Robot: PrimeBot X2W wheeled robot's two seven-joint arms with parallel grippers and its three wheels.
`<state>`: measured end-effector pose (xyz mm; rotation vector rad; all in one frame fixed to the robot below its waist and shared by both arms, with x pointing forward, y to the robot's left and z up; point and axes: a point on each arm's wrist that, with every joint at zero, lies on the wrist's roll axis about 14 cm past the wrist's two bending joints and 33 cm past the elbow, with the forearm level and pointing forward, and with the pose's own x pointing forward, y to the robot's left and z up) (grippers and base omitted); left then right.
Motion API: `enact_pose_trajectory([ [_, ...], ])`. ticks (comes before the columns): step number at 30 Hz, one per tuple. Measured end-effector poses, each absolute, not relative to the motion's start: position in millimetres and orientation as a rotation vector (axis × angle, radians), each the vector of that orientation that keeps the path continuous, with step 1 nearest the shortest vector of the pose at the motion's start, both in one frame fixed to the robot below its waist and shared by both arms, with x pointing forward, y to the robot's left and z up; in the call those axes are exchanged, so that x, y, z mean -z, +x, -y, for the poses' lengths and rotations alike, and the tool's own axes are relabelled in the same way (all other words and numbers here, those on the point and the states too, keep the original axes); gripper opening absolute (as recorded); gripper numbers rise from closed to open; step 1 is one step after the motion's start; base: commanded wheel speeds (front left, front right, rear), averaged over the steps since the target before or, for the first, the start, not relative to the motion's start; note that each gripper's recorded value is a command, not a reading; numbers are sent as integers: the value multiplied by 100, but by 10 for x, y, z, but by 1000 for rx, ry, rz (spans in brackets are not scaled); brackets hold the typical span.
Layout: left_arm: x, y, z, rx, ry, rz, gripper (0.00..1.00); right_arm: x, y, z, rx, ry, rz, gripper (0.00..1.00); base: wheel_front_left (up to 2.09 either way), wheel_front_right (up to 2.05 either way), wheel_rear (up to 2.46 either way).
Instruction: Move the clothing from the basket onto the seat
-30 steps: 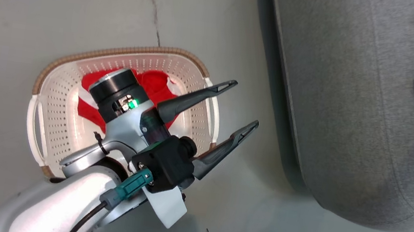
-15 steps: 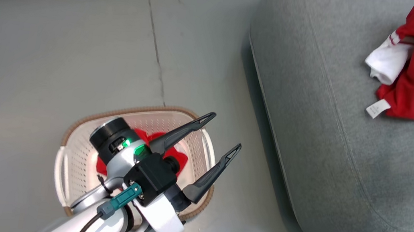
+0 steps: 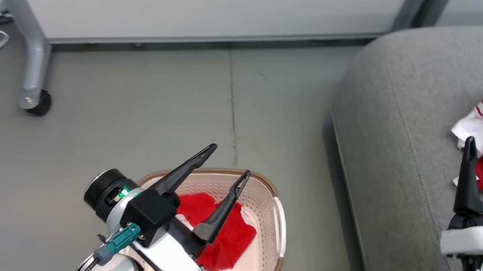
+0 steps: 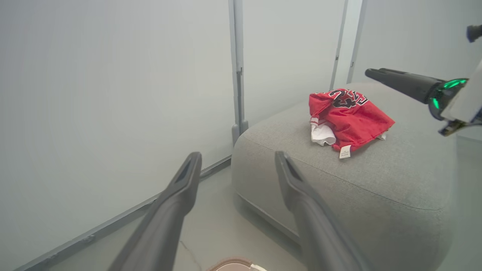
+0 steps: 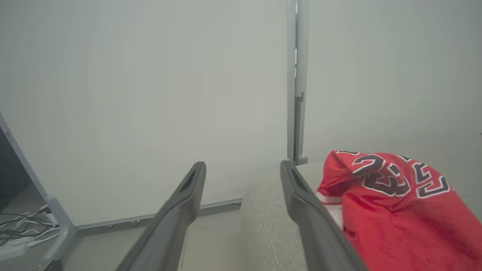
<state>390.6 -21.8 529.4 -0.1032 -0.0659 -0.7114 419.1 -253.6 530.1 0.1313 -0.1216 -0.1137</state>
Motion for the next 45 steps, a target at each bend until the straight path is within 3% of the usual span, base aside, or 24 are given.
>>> enact_pose_trajectory([
  [15, -5381, 3720, -869, 310, -92, 86, 100, -5439, 3873, 1701, -101, 141, 92, 100, 0, 0, 0],
  [28, -5375, 3480, -1762, 9, -97, 98, 100, -5373, 3621, 1588, -136, 163, 54, 100, 0, 0, 0],
  [38, -5327, 3400, -1992, -64, -92, 93, 100, -5312, 3528, 1675, -111, 165, 33, 100, 0, 0, 0],
  [45, -5414, 3394, -1943, -6, -93, 127, 100, -5294, 3498, 1736, -93, 164, 27, 100, 0, 0, 0],
])
